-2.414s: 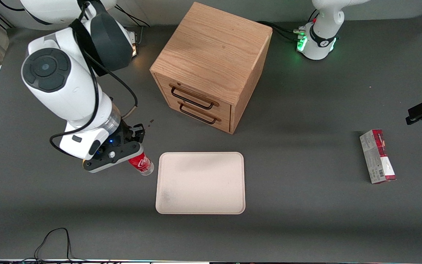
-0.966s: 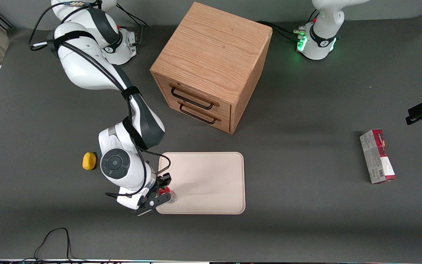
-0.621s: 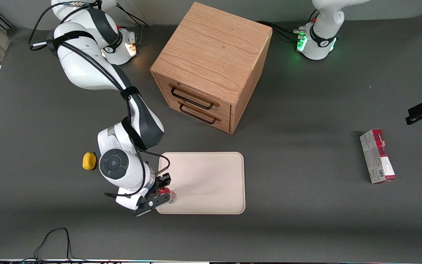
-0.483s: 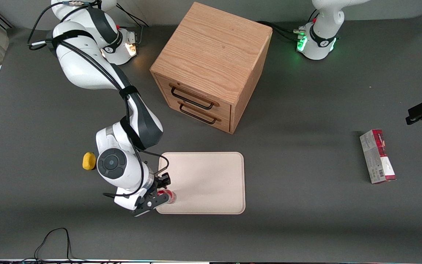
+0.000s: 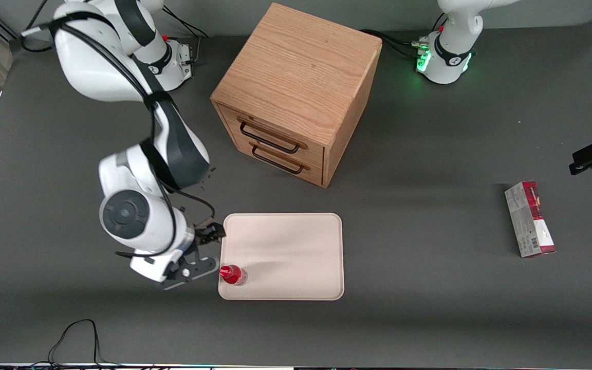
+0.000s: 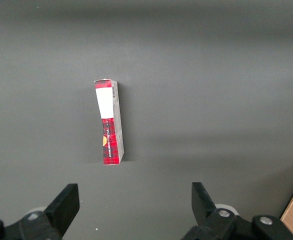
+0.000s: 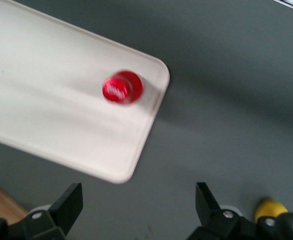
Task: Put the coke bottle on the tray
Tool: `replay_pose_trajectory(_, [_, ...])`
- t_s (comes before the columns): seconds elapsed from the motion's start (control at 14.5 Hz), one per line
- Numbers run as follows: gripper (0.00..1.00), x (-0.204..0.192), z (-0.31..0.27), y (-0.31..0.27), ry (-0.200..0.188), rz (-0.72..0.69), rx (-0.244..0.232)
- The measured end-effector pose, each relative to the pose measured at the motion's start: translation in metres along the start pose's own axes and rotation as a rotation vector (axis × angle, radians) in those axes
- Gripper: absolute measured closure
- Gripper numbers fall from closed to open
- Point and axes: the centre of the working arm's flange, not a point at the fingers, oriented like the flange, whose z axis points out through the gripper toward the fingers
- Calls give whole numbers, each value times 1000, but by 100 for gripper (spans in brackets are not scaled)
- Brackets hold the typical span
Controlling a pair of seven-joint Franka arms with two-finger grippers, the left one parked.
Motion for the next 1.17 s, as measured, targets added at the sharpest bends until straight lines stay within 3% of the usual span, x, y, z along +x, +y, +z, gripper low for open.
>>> replay_pose_trajectory(0.28, [0, -52, -79, 34, -11, 57, -50])
replay_pose_trajectory(0.55, [0, -107, -110, 84, -32, 137, -75])
replay_pose_trajectory(0.83, [0, -151, -118, 152, -18, 217, -12])
replay_pose_trajectory(1.17, [0, -198, -122, 239, 15, 322, 22])
